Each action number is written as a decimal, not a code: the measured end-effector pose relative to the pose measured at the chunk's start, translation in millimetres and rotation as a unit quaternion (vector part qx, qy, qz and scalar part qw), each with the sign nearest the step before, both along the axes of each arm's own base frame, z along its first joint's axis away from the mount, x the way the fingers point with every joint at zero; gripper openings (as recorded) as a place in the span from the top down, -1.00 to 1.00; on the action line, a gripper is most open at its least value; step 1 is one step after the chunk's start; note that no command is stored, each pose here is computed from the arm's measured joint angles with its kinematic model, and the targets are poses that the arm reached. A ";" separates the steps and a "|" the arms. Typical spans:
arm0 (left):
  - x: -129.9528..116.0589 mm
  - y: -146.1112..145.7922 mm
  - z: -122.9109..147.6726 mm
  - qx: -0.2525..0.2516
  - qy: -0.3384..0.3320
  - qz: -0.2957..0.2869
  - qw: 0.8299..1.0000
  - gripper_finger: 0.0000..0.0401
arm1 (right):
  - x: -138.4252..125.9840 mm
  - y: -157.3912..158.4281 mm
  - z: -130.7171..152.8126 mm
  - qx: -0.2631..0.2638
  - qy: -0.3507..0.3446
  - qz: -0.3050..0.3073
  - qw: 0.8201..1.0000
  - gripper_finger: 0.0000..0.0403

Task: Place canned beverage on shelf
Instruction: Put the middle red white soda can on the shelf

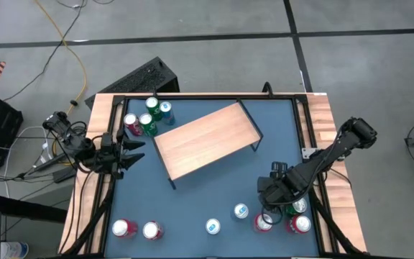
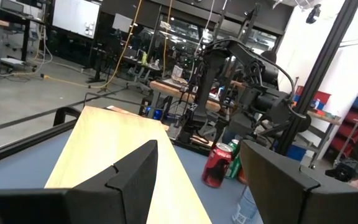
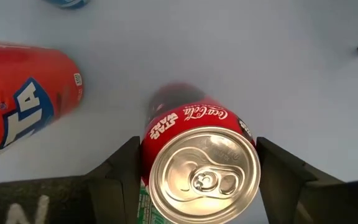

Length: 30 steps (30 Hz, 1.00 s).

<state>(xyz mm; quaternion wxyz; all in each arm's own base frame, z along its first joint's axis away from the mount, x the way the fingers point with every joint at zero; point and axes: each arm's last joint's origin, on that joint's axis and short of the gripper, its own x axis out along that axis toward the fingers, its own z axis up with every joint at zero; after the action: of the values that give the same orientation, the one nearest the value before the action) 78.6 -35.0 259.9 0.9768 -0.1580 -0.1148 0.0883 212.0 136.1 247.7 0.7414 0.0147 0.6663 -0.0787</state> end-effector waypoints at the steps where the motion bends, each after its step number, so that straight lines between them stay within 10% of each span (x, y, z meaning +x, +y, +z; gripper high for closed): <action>1: 0.0 0.0 0.0 0.000 0.000 0.000 1.000 -0.08 | -0.8 -0.5 0.8 0.002 0.000 0.003 1.000 -0.14; 15: 0.2 -0.1 -0.7 0.008 0.004 0.001 1.000 -0.08 | -3.4 -39.4 61.4 0.012 -0.064 -0.011 0.998 -0.14; 30: 0.1 -0.1 -0.6 0.007 0.004 0.002 1.000 -0.08 | 7.5 -113.7 164.3 -0.112 -0.188 0.026 0.975 -0.14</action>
<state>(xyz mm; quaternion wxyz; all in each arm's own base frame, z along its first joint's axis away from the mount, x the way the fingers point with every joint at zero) 78.7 -35.1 259.3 0.9782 -0.1501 -0.1116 0.0900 219.5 22.4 411.9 0.8523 -0.0711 0.5018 -0.1294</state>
